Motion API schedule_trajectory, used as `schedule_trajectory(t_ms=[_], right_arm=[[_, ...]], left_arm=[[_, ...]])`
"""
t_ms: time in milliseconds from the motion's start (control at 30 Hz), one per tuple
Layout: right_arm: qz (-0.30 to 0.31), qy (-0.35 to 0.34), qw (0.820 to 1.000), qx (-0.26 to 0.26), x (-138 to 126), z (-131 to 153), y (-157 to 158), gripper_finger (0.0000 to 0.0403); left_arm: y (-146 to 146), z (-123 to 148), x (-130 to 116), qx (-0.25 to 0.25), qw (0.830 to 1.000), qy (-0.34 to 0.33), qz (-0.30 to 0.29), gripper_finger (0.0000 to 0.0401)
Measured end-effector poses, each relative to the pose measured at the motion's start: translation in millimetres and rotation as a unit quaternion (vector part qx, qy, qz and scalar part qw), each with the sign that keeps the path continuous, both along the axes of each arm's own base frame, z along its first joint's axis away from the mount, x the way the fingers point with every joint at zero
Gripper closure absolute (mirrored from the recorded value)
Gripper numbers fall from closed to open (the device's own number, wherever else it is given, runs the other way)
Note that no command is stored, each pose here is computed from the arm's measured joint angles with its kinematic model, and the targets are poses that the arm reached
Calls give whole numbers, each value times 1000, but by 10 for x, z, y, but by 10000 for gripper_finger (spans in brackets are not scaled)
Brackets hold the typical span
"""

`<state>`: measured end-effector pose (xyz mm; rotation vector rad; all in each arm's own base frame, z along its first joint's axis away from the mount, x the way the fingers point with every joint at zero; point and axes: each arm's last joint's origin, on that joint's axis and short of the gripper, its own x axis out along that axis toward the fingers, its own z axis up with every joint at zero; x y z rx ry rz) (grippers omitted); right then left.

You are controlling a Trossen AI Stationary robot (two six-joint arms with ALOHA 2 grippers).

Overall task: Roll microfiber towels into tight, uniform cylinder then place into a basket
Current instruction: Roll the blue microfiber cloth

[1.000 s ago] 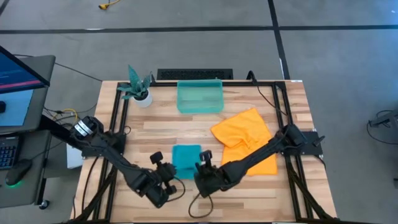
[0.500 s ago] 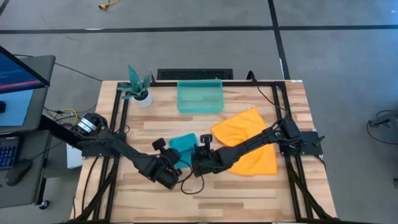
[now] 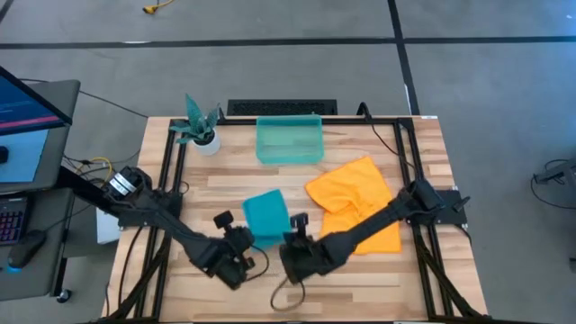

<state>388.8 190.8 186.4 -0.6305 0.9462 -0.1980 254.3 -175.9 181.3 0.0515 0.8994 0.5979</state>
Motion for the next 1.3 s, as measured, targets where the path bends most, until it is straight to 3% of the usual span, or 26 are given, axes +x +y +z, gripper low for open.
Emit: schedule_trajectory(t_ms=[200,333,500,900,1300], right_arm=[[47,-65,997,5,-89,370,483,396],[62,-80,995,14,-135,479,620,399],[56,-84,995,24,-157,479,648,399],[7,-91,994,61,-112,463,545,398],[12,-72,992,102,-323,300,825,399]], left_arm=[[-307,165,-92,-21,998,-39,-36,383],[-463,318,-110,-21,996,-68,-61,383],[-575,439,-126,-22,993,-83,-84,391],[-591,349,-182,-45,993,-45,-99,396],[-624,356,-135,-55,989,-35,-134,378]])
